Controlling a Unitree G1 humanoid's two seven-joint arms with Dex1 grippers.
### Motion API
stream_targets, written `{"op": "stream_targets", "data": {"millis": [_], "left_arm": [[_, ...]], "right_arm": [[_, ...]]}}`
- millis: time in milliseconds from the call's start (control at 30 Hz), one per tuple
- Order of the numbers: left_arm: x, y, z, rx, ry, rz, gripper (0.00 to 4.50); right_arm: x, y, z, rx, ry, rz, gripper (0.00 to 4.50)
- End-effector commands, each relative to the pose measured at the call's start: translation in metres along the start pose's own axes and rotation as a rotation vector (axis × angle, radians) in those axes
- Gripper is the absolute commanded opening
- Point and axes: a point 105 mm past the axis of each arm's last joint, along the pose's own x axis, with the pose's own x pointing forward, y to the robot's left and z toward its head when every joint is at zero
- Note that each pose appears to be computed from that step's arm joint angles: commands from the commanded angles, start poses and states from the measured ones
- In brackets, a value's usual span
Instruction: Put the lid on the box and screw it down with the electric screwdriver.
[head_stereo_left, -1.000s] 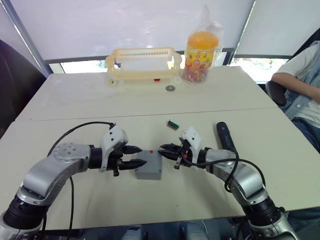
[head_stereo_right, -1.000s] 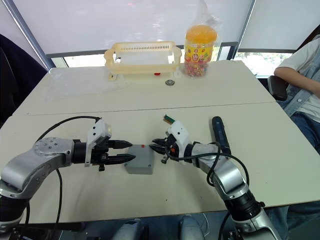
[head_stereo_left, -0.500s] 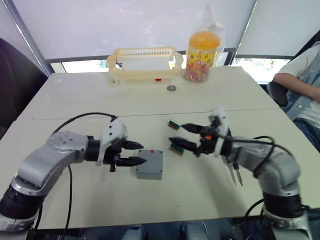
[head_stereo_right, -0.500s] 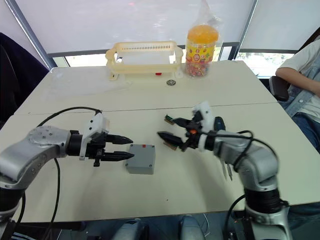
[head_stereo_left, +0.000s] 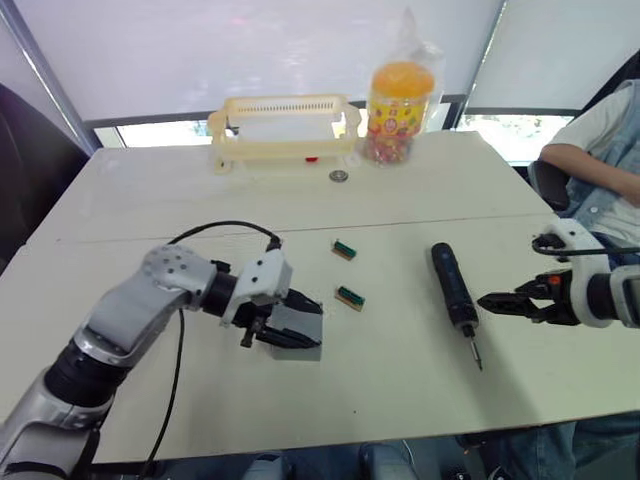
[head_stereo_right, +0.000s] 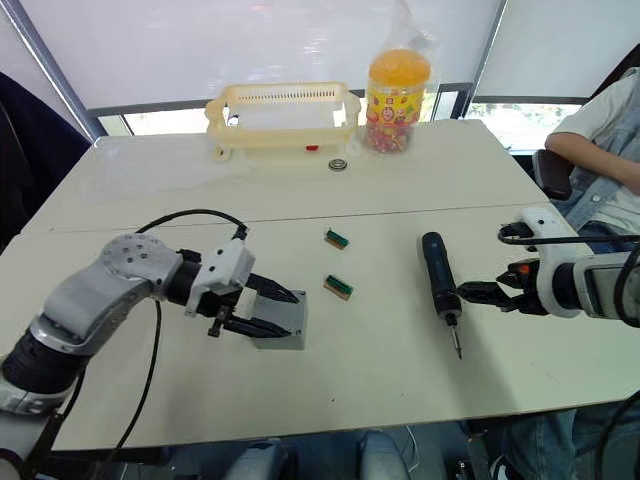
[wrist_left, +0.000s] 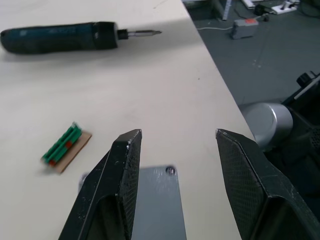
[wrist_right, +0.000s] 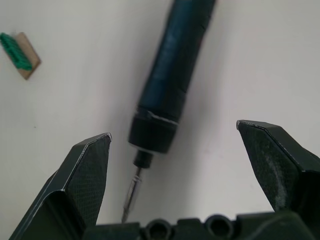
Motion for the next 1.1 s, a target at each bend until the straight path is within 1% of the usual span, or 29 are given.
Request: {"op": "stream_targets", "data": {"millis": [33,133,267,533,733,800,833,967,1100], "left_arm": [[0.004,-0.001,0.004,0.035,-0.015,0.016,2.41],[0.005,-0.006,0.002,0.026,-0.02,0.033,2.41],[0.007,-0.011,0.003,0.021,-0.02,0.059,2.41],[0.005,-0.01,0.003,0.016,-0.006,0.122,2.41],[0.008,-0.01,0.003,0.0,-0.02,0.149,2.41],[0.01,-0.01,0.002,-0.004,-0.025,0.157,2.41],[0.011,-0.01,0.002,-0.006,-0.026,0.16,2.41],[0.013,-0.012,0.001,-0.014,-0.031,0.173,2.41],[0.012,-0.011,-0.001,-0.019,-0.028,0.187,2.41]], "right_arm": [[-0.004,0.0,0.005,0.02,0.023,0.024,4.4],[0.005,-0.008,0.009,0.091,0.049,0.016,4.4],[0.015,-0.005,0.012,0.12,0.088,0.039,4.4],[0.041,0.006,0.003,0.1,0.202,0.053,4.4],[0.065,0.004,-0.006,0.124,0.291,0.012,4.4],[0.071,0.002,-0.006,0.123,0.314,-0.019,3.9],[0.073,0.003,-0.008,0.115,0.329,-0.021,3.58],[0.078,0.0,-0.015,0.096,0.376,-0.051,1.81],[0.081,0.002,-0.014,0.097,0.379,-0.04,1.78]]}}
